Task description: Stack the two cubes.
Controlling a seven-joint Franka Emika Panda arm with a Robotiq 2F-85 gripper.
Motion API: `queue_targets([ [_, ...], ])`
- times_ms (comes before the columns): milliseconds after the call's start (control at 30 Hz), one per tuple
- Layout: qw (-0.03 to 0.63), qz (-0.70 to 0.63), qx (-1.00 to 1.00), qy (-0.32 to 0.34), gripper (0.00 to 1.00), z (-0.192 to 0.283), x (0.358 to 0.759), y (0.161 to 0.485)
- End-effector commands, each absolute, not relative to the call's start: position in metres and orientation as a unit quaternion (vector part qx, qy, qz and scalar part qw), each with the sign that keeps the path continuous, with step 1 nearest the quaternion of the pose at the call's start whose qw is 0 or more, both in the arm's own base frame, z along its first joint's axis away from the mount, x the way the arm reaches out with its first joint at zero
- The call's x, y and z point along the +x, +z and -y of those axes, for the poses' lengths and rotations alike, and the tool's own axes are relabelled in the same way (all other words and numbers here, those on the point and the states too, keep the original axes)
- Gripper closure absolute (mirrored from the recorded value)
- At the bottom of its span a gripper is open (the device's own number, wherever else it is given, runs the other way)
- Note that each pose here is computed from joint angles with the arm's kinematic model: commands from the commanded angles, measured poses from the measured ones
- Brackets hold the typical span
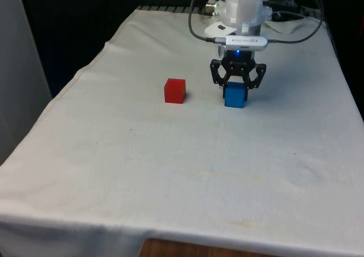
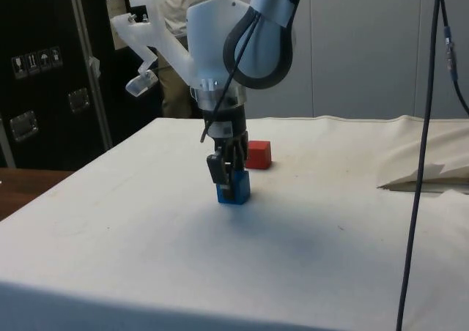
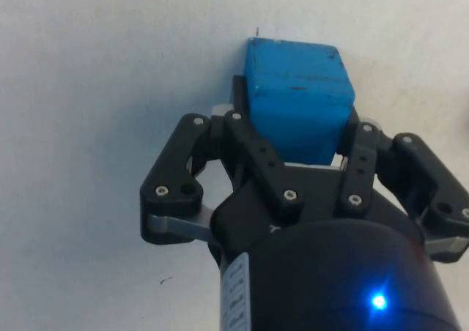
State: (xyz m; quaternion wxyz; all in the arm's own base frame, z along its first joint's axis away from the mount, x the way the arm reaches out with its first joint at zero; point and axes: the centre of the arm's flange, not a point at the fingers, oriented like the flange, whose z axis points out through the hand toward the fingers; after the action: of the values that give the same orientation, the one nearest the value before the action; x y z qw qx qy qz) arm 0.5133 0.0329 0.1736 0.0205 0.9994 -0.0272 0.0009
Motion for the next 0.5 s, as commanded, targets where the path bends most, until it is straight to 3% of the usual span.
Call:
queue_targets([
  [0,0.02,0.029,0.999,0.002,0.99,-0.033,0.513,0.172],
  [467,0.022,0.028,0.999,-0.005,0.98,-0.029,0.514,0.192],
])
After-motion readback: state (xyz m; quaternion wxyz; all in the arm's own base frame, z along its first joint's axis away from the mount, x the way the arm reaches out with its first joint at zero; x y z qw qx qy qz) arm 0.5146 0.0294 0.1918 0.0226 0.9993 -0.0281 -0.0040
